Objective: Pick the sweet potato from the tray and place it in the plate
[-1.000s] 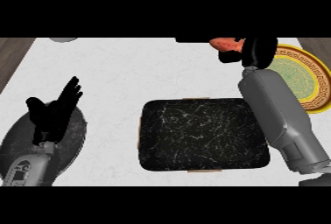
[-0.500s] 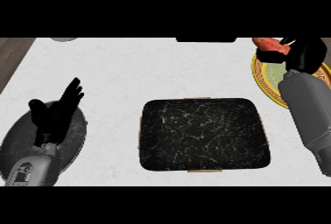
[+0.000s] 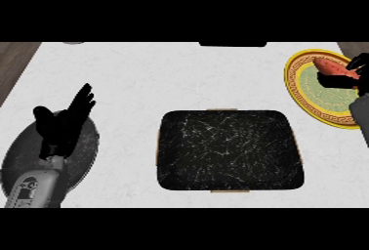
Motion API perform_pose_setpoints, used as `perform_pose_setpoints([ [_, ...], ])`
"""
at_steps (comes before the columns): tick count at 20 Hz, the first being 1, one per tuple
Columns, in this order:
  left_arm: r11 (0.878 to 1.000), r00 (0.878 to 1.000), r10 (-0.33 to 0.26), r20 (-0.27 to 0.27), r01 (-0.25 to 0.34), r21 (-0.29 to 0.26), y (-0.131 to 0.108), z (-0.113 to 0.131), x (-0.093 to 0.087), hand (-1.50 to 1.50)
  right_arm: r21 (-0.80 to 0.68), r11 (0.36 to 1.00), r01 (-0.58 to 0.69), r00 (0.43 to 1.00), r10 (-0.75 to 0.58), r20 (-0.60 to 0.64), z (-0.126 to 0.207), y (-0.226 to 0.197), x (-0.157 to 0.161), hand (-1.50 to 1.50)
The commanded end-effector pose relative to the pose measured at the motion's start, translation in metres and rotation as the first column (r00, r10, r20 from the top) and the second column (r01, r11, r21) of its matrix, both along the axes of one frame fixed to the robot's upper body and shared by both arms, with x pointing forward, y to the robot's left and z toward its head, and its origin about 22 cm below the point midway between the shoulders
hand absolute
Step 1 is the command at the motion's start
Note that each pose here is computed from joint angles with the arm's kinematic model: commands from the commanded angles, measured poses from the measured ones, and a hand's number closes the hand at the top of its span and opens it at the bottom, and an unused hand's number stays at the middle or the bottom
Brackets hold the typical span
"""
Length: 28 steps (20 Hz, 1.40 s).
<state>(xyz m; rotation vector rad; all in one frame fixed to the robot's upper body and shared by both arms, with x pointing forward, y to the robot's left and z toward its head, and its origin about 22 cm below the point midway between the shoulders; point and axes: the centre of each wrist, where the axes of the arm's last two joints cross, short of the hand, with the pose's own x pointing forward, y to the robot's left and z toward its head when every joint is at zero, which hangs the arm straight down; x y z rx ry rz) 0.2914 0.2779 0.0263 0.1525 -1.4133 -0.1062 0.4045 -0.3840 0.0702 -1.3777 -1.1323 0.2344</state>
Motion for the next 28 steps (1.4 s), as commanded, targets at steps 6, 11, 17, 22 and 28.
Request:
perform_pose_setpoints([
  [6,1.000,1.000,0.001,0.028,-0.001,-0.019,-0.016,0.003,0.000,0.00,0.199,0.973,-0.116,0.988,0.134,-0.079,-0.021,-0.028,-0.019,-1.50],
  [11,1.000,1.000,0.010,-0.001,-0.010,0.001,0.005,-0.004,0.002,0.00,0.089,0.973,-0.212,0.973,0.201,0.116,-0.005,-0.022,-0.010,-1.50],
  [17,1.000,1.000,0.015,0.008,-0.015,0.001,0.001,-0.006,-0.001,0.00,0.121,0.908,-0.400,0.833,0.306,0.461,0.029,-0.025,-0.001,-1.50],
  [22,1.000,1.000,0.023,-0.012,-0.023,-0.003,0.011,-0.005,-0.011,0.00,0.387,0.831,-0.400,0.837,0.159,0.524,0.025,-0.032,-0.006,-1.50],
  [28,0.999,1.000,0.029,-0.011,-0.029,0.015,0.031,0.003,-0.014,0.00,0.543,0.707,-0.454,0.850,0.160,0.502,0.010,-0.053,-0.024,-1.50],
])
